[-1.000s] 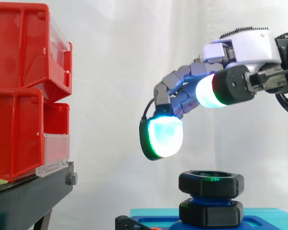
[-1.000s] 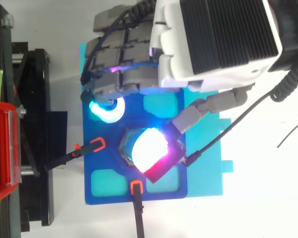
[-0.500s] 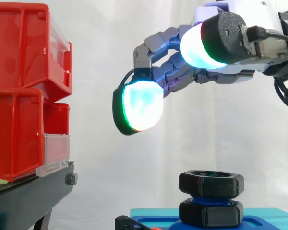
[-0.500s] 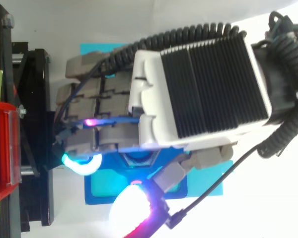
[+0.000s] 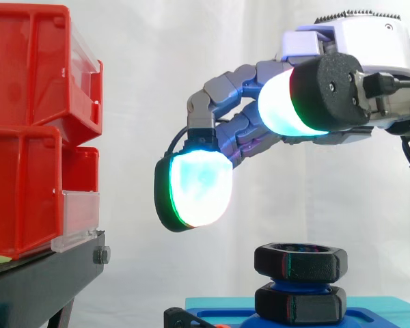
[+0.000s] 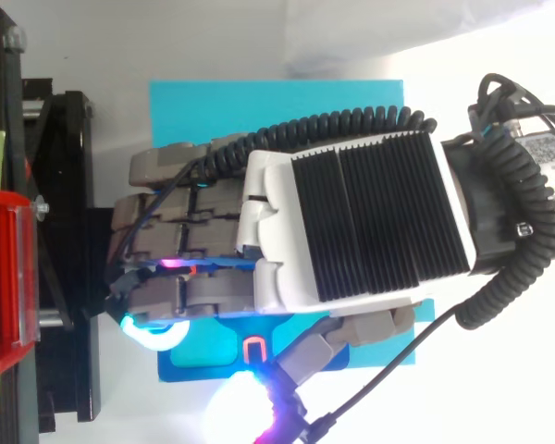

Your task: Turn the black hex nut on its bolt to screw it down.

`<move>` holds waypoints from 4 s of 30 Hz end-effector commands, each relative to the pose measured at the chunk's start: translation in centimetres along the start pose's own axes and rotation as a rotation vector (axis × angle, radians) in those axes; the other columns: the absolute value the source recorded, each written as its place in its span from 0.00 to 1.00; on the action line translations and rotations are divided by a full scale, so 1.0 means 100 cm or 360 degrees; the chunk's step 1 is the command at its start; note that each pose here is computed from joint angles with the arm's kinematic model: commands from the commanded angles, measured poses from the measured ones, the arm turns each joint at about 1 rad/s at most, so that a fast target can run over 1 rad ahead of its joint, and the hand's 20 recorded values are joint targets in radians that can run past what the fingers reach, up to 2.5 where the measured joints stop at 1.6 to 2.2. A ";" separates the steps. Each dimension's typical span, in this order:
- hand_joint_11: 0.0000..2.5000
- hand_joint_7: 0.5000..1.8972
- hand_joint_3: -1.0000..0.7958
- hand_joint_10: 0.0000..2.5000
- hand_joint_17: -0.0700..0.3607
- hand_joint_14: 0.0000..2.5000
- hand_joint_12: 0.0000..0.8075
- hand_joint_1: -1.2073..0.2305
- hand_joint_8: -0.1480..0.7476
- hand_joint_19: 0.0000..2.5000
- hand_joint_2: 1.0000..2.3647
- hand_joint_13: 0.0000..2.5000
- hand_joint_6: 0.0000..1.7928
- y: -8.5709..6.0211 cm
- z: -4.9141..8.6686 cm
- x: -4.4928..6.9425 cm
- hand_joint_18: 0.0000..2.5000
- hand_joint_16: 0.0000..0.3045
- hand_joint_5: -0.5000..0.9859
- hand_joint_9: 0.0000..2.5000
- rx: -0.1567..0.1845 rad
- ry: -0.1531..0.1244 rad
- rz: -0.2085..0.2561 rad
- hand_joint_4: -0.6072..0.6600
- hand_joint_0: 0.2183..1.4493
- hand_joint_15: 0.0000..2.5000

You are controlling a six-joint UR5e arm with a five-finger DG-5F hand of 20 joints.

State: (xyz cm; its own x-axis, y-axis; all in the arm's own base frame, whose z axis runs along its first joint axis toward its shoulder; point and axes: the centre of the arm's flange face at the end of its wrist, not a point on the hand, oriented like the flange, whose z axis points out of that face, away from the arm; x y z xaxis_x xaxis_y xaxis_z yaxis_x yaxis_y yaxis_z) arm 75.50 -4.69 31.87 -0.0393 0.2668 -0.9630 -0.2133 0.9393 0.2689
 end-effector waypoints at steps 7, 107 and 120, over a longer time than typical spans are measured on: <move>0.16 0.25 0.28 0.00 0.37 0.00 0.43 0.62 0.54 0.03 0.00 0.25 0.36 -0.007 -0.008 0.005 0.19 0.13 0.20 0.24 0.0033 0.0092 -0.0008 0.73 0.21 0.05; 0.17 0.37 0.28 0.00 0.37 0.00 0.43 0.62 0.55 0.04 0.00 0.27 0.30 -0.024 -0.011 0.005 0.22 0.13 0.22 0.25 -0.0020 0.0019 -0.0021 0.73 0.21 0.06; 0.17 0.37 0.28 0.00 0.37 0.00 0.44 0.62 0.55 0.04 0.00 0.27 0.30 -0.032 -0.017 0.017 0.22 0.13 0.22 0.26 -0.0011 0.0016 -0.0029 0.73 0.21 0.06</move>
State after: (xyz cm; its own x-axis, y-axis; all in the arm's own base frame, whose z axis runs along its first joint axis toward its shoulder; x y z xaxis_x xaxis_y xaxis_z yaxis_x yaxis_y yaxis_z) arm 74.47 -7.55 29.40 -0.0442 0.2481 -0.9677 -0.2221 0.9420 0.2517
